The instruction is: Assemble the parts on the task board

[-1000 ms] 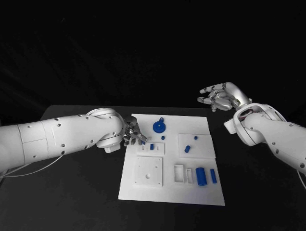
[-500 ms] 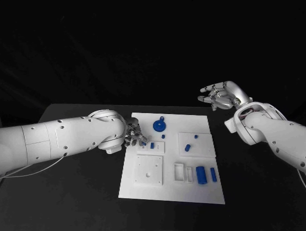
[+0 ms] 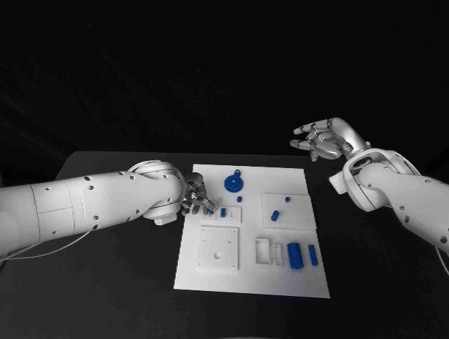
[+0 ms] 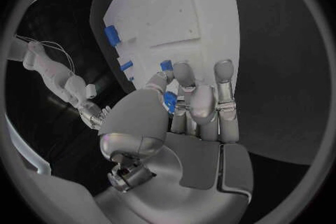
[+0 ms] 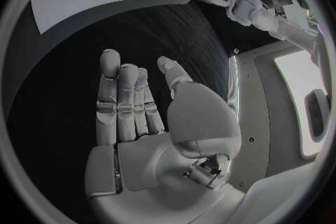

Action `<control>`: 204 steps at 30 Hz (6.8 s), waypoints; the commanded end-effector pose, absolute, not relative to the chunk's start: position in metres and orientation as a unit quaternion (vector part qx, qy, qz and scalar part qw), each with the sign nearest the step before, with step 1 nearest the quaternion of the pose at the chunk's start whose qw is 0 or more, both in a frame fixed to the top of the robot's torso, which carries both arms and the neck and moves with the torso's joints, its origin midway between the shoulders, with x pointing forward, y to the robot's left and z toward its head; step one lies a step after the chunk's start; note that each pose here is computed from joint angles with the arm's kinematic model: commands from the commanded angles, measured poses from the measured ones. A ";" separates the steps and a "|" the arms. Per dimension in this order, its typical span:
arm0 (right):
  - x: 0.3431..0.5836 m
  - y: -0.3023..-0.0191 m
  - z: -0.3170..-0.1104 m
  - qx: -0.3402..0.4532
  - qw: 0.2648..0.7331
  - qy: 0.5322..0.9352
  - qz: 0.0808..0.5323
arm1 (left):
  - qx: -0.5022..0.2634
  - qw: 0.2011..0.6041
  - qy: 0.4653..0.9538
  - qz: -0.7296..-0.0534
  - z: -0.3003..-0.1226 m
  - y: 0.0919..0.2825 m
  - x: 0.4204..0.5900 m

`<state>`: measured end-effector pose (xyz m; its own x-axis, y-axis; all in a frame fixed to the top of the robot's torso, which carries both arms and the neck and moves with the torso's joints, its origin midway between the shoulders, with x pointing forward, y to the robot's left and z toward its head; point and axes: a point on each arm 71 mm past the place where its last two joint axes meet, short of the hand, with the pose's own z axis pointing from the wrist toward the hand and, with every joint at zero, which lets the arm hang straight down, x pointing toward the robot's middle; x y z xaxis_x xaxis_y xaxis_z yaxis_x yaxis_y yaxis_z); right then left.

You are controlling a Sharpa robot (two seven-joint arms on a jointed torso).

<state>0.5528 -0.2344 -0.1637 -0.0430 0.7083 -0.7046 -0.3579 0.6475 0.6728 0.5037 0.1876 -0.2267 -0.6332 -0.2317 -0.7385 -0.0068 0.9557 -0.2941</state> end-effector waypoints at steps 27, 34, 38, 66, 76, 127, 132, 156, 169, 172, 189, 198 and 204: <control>0.553 -0.233 -0.165 0.140 0.674 0.607 0.397 | -0.051 0.420 0.897 -0.130 -0.231 0.188 0.504; 0.553 -0.233 -0.165 0.140 0.674 0.607 0.397 | -0.051 0.419 0.897 -0.129 -0.232 0.189 0.504; 0.553 -0.233 -0.165 0.140 0.674 0.607 0.397 | -0.051 0.418 0.898 -0.129 -0.232 0.189 0.504; 0.553 -0.234 -0.165 0.141 0.673 0.608 0.397 | -0.045 0.415 0.900 -0.128 -0.237 0.187 0.503; 0.553 -0.233 -0.165 0.141 0.673 0.608 0.397 | -0.046 0.413 0.900 -0.128 -0.241 0.185 0.504; 0.552 -0.236 -0.170 0.146 0.675 0.608 0.392 | -0.079 0.426 0.890 -0.139 -0.235 0.197 0.507; 0.552 -0.237 -0.171 0.146 0.675 0.609 0.392 | -0.088 0.420 0.890 -0.154 -0.226 0.197 0.509; 0.553 -0.235 -0.171 0.146 0.675 0.607 0.393 | 0.070 0.560 0.751 -0.343 -0.180 0.133 0.524; 0.553 -0.227 -0.171 0.142 0.671 0.607 0.402 | 0.222 0.582 0.724 -0.296 -0.208 0.109 0.528; 0.552 -0.226 -0.171 0.140 0.671 0.607 0.402 | 0.229 0.579 0.728 -0.288 -0.212 0.107 0.530; 0.552 -0.223 -0.170 0.137 0.674 0.604 0.403 | 0.243 0.564 0.746 -0.257 -0.229 0.105 0.536; 0.552 -0.223 -0.170 0.140 0.672 0.605 0.404 | 0.243 0.553 0.757 -0.248 -0.235 0.105 0.536; 0.553 -0.223 -0.170 0.146 0.670 0.604 0.406 | 0.242 0.551 0.761 -0.245 -0.239 0.106 0.537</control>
